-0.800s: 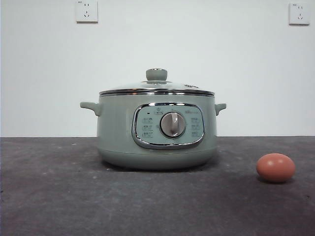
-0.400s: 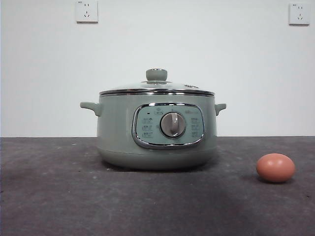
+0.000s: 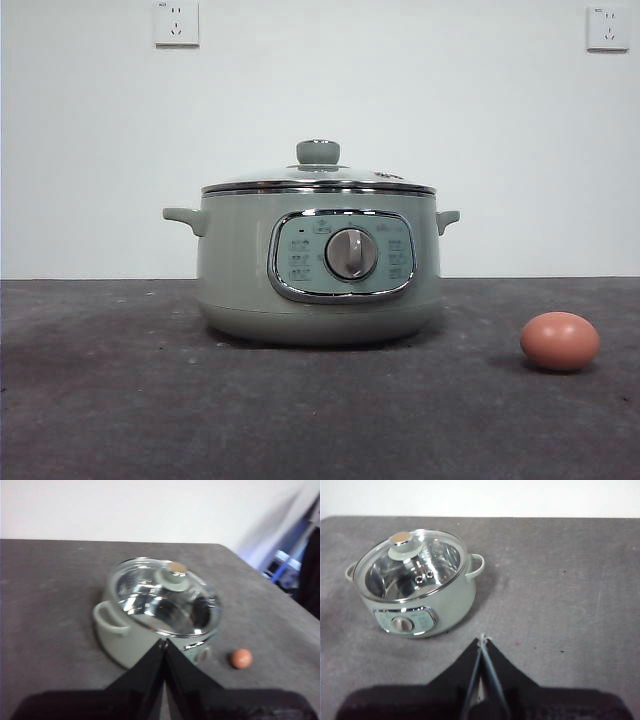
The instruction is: Pick up the egg,open the lid,put the egg in the pot,close the lid
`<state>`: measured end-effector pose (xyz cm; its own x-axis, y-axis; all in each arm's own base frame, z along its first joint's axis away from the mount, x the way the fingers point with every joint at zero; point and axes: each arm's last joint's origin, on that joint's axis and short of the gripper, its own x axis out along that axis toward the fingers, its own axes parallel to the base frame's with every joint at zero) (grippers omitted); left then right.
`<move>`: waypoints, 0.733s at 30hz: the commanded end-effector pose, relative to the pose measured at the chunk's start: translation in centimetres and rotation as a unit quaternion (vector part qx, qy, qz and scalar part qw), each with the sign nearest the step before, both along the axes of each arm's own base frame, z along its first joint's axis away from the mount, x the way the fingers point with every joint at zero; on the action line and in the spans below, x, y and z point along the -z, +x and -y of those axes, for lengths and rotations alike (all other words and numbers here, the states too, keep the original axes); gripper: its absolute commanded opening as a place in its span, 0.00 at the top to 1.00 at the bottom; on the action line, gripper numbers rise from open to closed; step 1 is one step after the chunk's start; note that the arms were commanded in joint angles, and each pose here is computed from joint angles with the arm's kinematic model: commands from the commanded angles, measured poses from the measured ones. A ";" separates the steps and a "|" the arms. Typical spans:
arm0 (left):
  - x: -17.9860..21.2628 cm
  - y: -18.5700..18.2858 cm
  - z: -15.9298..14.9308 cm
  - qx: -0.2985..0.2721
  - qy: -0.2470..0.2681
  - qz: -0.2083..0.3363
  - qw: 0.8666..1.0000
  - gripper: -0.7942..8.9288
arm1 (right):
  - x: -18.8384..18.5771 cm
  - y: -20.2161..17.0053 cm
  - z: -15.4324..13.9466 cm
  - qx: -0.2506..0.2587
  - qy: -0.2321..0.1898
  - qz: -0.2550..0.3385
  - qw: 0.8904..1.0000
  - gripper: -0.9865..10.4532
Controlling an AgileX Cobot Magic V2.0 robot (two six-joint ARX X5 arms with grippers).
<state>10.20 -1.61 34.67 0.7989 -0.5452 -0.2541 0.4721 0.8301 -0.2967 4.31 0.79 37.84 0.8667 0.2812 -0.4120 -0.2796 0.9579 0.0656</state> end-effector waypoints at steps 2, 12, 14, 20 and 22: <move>-1.0 -0.2 0.1 0.014 0.007 0.001 1.000 0.92 | -0.7 -0.1 -0.1 -0.018 -0.018 0.004 1.000 0.92; -1.0 -0.4 0.1 0.016 0.007 -0.018 1.000 0.91 | -0.7 0.5 -0.2 -0.036 -0.008 -0.011 0.999 0.88; -1.1 -0.5 0.2 0.023 0.004 -0.016 1.000 0.83 | -0.7 0.5 -0.2 -0.036 -0.007 -0.011 0.999 0.77; -1.2 -0.3 0.3 0.039 -0.001 -0.014 0.999 0.26 | -0.7 0.5 -0.2 -0.035 -0.006 -0.012 0.999 0.44; -1.1 -0.2 0.3 0.041 -0.002 -0.017 0.999 0.26 | -0.7 0.5 -0.2 -0.035 -0.006 -0.012 0.999 0.44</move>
